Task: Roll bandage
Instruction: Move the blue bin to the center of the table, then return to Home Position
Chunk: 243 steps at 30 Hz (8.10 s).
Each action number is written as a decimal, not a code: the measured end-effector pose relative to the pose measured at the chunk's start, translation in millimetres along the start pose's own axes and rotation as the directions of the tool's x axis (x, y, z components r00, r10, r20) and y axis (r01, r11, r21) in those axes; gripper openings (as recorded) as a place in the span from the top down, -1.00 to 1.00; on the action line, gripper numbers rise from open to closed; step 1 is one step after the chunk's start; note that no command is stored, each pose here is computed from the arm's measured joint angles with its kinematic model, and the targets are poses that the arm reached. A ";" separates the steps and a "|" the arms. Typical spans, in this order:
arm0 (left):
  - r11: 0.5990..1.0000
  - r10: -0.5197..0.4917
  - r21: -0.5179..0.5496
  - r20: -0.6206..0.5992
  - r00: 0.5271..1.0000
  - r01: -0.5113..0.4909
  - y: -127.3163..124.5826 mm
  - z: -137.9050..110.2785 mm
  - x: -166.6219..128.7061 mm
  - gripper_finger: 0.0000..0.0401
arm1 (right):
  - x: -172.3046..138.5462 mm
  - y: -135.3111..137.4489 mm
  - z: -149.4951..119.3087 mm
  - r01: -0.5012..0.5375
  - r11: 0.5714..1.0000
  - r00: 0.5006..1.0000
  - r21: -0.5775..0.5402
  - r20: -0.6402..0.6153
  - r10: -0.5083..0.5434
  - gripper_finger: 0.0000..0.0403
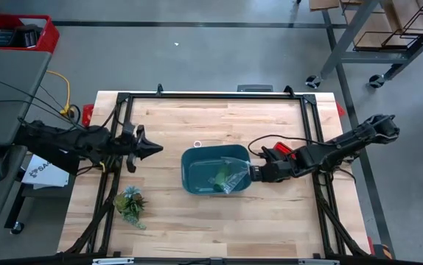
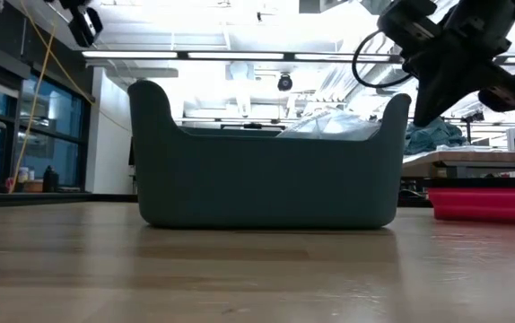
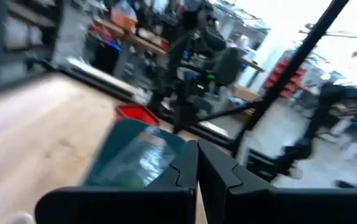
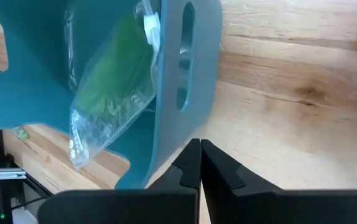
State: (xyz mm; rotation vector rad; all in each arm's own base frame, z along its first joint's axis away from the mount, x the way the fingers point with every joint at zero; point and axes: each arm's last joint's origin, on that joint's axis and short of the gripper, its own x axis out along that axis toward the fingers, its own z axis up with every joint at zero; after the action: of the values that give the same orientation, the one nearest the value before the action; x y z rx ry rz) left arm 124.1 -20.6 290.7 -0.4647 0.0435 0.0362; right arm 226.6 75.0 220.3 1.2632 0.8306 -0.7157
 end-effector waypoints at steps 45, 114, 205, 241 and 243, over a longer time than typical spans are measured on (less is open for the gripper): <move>0.981 0.032 0.188 0.032 0.999 -0.037 84.9 -95.6 5.0 1.00 | 6.1 -17.0 4.4 0.031 0.994 0.999 -0.104 0.028 -0.029 1.00; 0.857 -0.024 0.505 0.231 0.973 -0.099 74.5 -85.0 -22.4 0.99 | 24.4 -10.9 5.2 -0.200 0.691 0.926 -0.695 0.095 0.365 1.00; 0.855 0.015 0.509 0.163 0.987 -0.097 77.9 -91.2 -20.1 0.99 | -27.0 -149.0 63.1 -0.094 0.377 0.462 -0.921 0.296 0.836 1.00; 0.855 0.023 0.510 0.148 0.989 -0.097 78.5 -92.1 -18.9 0.99 | -20.9 -149.8 58.2 -0.070 0.289 0.525 -0.955 0.211 0.825 1.00; 0.855 0.024 0.510 0.147 0.989 -0.096 78.5 -92.2 -18.9 0.99 | -20.9 -149.8 58.2 -0.072 0.289 0.525 -0.955 0.211 0.825 1.00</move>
State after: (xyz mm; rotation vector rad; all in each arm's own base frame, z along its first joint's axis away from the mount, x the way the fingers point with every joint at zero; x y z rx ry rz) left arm 98.7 7.7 174.2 0.0819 -0.0670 0.1153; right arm 97.9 -7.5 166.4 0.1153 -0.0056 -0.0738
